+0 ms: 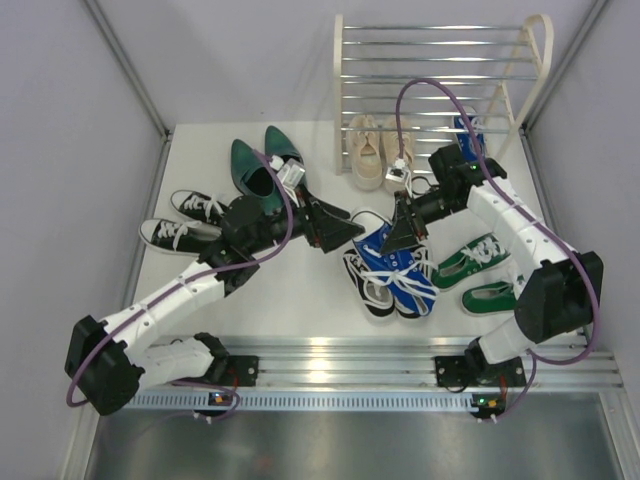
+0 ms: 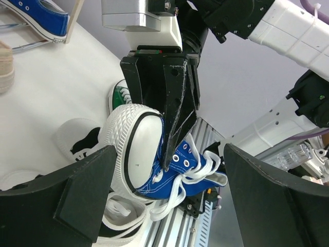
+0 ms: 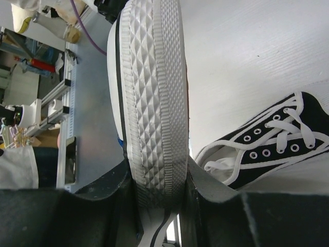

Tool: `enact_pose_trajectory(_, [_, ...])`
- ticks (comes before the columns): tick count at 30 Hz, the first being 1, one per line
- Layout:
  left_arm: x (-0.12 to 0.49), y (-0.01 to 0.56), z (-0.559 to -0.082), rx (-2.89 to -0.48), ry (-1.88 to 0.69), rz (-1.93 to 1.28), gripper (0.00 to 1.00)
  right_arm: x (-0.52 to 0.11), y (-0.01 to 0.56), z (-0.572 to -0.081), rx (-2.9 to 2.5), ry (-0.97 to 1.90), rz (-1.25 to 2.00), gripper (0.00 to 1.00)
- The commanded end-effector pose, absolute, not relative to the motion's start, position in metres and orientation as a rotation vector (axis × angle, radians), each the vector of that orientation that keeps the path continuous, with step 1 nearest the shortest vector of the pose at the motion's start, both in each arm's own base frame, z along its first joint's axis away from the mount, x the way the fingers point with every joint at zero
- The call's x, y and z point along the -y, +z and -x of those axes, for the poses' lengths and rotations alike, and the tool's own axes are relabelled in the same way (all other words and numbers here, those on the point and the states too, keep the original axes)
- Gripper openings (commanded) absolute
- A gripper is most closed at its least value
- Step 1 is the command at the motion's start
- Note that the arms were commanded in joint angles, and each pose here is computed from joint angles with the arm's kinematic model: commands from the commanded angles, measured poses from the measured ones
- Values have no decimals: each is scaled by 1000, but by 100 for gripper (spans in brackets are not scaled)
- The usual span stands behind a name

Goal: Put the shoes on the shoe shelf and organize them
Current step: Pick up the shoe at the center of the board.

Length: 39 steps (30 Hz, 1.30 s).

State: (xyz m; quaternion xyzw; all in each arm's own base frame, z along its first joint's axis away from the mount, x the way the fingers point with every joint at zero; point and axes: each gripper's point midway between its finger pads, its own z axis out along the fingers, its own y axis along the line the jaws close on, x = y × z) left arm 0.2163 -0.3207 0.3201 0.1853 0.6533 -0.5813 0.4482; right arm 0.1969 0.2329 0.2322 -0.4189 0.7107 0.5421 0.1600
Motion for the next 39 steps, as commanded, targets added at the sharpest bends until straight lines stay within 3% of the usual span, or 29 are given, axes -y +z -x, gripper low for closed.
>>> enact_pose_trajectory(1, [327,283,-214,-1711,-1384,-516,92,-258,302,-167,-1617,1786,1288,0])
enact_pose_trajectory(24, [300,255,-238,-1798,-1159,-365,92,-258,305,-159,-1588,1801,1302,0])
enact_pose_trajectory(31, [319,284,-209,-1662,-1402,-471,91,-260,305,-158,-1575,1816,1309,0])
enact_pose_trajectory(34, [326,291,-199,-1624,-1500,-506,85,-261,304,-158,-1580,1815,1314,0])
enact_pose_trajectory(39, [330,290,-197,-1636,-1545,-496,63,-261,297,-159,-1613,1781,1324,4])
